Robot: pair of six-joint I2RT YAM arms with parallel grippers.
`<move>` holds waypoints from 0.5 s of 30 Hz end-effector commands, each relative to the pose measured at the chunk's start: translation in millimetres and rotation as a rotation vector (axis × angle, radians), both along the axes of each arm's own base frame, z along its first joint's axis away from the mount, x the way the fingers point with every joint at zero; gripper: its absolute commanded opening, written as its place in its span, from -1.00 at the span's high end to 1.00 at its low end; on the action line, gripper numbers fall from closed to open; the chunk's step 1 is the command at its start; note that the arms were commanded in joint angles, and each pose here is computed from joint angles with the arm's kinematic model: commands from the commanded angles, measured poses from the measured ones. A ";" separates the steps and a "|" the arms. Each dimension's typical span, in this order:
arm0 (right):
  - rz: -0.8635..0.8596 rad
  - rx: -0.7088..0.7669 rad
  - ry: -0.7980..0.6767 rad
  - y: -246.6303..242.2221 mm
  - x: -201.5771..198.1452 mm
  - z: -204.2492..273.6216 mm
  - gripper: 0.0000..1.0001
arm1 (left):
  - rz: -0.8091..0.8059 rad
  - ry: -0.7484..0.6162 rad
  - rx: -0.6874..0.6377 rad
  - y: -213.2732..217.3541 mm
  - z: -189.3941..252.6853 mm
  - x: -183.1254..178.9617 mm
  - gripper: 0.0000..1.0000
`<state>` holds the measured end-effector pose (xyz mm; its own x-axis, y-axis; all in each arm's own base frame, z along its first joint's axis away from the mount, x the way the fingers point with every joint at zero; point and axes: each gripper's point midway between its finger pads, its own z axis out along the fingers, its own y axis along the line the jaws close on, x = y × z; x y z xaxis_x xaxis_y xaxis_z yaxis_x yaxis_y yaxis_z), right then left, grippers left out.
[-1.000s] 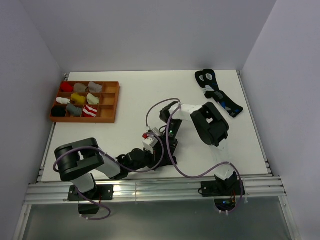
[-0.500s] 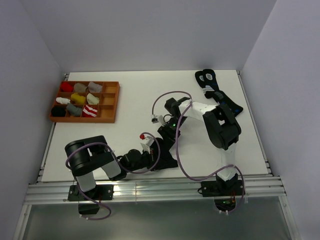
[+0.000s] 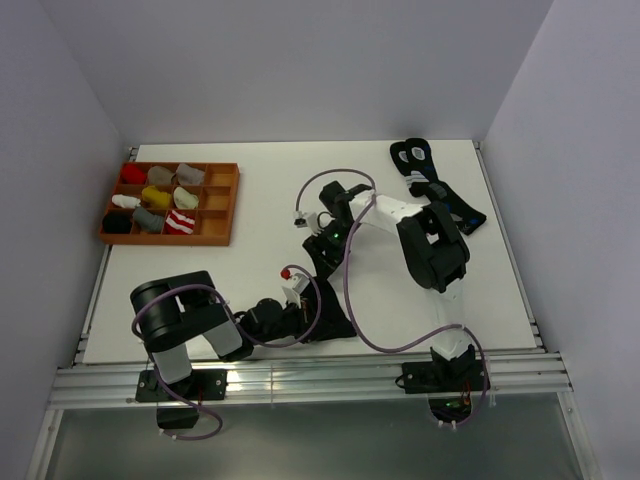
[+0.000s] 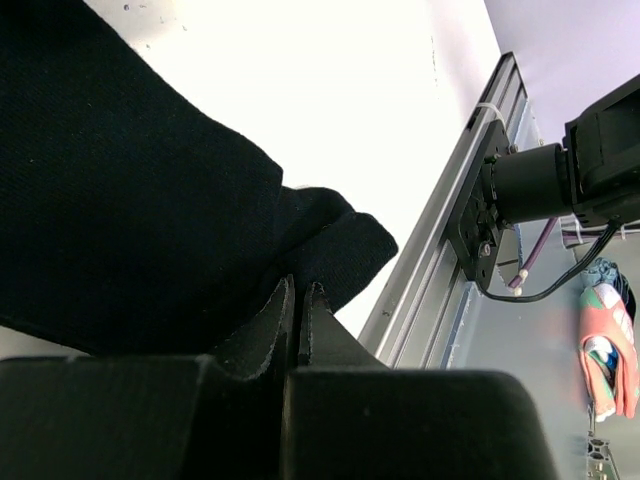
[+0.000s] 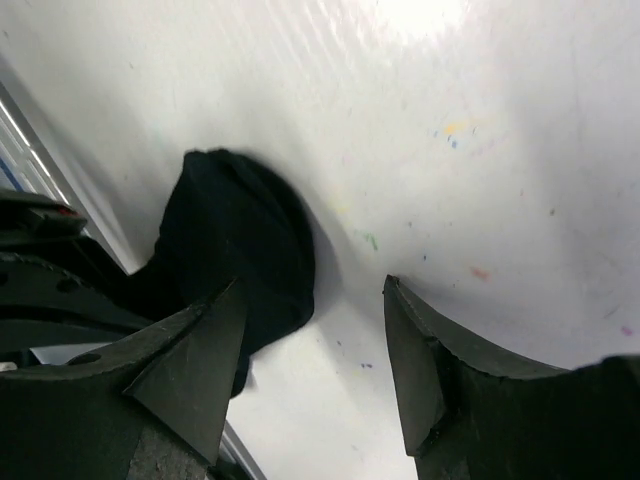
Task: Roll the socks
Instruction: Roll the sock at the center of the board.
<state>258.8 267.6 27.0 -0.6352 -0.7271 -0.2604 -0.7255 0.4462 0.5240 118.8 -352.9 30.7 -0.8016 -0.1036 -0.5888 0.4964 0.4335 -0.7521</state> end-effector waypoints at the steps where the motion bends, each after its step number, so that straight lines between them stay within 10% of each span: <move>1: -0.003 0.007 -0.019 8.4 15.3 -8.7 -0.30 | -0.052 0.088 0.213 29.7 -52.9 -21.9 0.99; 15: 0.062 -0.023 0.015 4.1 -13.6 -18.7 -0.16 | -0.061 0.078 0.213 25.4 -47.6 -18.2 0.99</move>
<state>253.5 281.1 24.7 -0.6221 -0.7364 -0.2659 -0.7239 0.4116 0.5537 119.0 -353.5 31.0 -0.8085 -0.0875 -0.5820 0.4933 0.4385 -0.7512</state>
